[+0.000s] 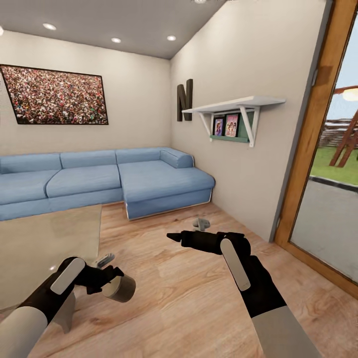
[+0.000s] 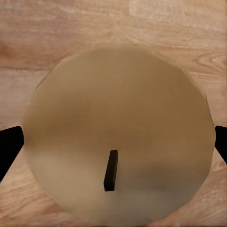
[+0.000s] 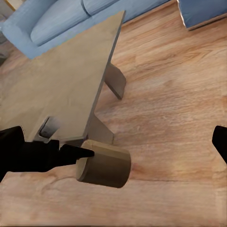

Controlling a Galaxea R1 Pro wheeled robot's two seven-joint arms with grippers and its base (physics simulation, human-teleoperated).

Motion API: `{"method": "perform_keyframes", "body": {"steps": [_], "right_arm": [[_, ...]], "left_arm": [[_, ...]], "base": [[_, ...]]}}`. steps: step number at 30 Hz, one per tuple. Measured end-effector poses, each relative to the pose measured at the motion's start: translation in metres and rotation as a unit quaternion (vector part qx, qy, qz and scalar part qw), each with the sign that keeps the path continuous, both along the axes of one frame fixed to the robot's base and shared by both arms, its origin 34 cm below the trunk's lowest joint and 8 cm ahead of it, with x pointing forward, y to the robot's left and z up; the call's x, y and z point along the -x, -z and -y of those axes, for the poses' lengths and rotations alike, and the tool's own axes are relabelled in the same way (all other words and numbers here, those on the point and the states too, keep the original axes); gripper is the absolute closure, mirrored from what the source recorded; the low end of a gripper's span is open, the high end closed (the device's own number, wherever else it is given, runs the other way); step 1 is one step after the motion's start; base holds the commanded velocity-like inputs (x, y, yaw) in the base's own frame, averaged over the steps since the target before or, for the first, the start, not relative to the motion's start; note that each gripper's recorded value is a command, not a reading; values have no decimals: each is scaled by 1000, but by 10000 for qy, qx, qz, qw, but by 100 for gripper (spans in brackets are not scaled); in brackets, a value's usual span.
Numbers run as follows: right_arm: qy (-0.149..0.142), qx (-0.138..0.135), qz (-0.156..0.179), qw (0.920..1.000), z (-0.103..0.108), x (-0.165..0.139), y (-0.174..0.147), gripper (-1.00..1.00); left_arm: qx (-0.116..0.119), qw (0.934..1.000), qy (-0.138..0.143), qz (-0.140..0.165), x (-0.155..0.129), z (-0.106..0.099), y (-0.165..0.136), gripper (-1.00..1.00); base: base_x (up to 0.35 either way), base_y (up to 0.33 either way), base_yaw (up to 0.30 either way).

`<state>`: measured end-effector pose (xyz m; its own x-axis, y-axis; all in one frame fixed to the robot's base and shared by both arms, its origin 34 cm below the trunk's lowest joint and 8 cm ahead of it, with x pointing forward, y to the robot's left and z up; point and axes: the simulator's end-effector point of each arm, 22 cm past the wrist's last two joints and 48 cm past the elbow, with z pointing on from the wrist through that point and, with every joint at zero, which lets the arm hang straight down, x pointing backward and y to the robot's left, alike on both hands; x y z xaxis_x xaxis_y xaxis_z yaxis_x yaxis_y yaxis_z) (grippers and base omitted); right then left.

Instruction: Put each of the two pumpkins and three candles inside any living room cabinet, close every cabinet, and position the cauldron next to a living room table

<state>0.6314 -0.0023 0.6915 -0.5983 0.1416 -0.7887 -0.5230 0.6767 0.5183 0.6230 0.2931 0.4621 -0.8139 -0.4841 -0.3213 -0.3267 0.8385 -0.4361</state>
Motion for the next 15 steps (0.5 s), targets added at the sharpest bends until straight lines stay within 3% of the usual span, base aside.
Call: {"method": "perform_keyframes", "body": {"steps": [10,15], "right_arm": [[1,1,3,10000,0,0,0,-100],[-3,-2,2,10000,0,0,0,-100]], "left_arm": [[-7,10000,-4,-4,0,0,0,100],[-6,10000,-5,-2,0,-1,0,100]], "base": [[-229,21,2],[-227,68,149]]}}
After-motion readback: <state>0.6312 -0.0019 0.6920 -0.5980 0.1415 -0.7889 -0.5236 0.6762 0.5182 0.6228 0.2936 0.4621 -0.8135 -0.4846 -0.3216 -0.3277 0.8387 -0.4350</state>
